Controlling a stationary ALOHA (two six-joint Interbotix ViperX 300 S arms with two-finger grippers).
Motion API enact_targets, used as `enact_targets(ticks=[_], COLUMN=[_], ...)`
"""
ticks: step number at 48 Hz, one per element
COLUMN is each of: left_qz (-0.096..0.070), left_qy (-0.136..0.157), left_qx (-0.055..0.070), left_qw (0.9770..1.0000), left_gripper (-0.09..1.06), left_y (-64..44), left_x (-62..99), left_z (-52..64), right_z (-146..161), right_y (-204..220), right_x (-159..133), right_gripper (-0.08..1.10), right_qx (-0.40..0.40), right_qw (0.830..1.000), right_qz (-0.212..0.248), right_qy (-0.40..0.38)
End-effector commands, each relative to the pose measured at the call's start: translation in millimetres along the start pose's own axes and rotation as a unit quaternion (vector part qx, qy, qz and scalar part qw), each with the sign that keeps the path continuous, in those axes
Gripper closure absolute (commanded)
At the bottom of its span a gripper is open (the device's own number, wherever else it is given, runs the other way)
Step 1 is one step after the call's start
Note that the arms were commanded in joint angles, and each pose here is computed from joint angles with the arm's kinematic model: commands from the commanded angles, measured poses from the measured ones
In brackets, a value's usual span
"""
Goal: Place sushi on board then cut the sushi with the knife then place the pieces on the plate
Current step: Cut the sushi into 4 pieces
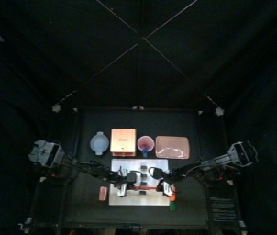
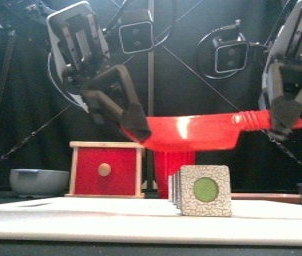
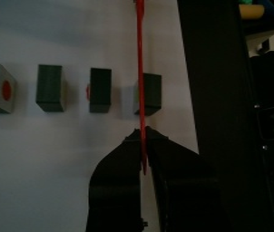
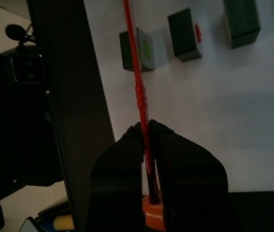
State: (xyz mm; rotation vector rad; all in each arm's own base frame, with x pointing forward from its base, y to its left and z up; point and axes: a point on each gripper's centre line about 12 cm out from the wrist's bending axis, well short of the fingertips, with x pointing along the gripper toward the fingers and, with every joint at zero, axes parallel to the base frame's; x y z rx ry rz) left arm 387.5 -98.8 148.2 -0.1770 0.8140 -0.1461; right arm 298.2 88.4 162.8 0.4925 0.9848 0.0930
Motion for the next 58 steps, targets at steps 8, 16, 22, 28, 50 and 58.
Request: enact_targets(ticks=[8, 16, 22, 28, 50, 58], left_qz=[0.018, 0.030, 0.035, 0.039, 0.064, 0.065], left_qy=[-0.058, -0.092, -0.106, -0.119, -0.143, -0.147], left_qx=[0.017, 0.028, 0.046, 0.054, 0.035, 0.035], left_qw=[0.9980, 0.9949, 0.9926, 0.9907, 0.9870, 0.9863], left_gripper=[0.51, 0.39, 0.30, 0.24, 0.22, 0.22], left_y=[19.7, 30.2, 33.1, 35.8, 63.4, 65.3], left_x=[-27.1, -33.3, -33.5, -34.3, -33.1, -30.2], left_z=[35.4, 54.6, 62.4, 67.0, 66.1, 66.4], right_z=[12.6, 7.8, -3.9, -15.8, -72.2, -80.7], right_y=[-5.3, -7.2, -11.4, -19.5, -55.9, -63.8], right_x=[-43.3, -60.2, -68.7, -78.5, -105.1, -109.0], right_gripper=[0.65, 0.65, 0.65, 0.65, 0.64, 0.63], right_qx=[-0.008, -0.014, -0.011, 0.001, 0.066, 0.089], right_qw=[0.999, 0.998, 0.998, 0.997, 0.997, 0.995], right_qz=[0.010, 0.015, 0.019, 0.022, -0.005, -0.034], right_qy=[-0.052, -0.058, -0.061, -0.070, -0.030, -0.014])
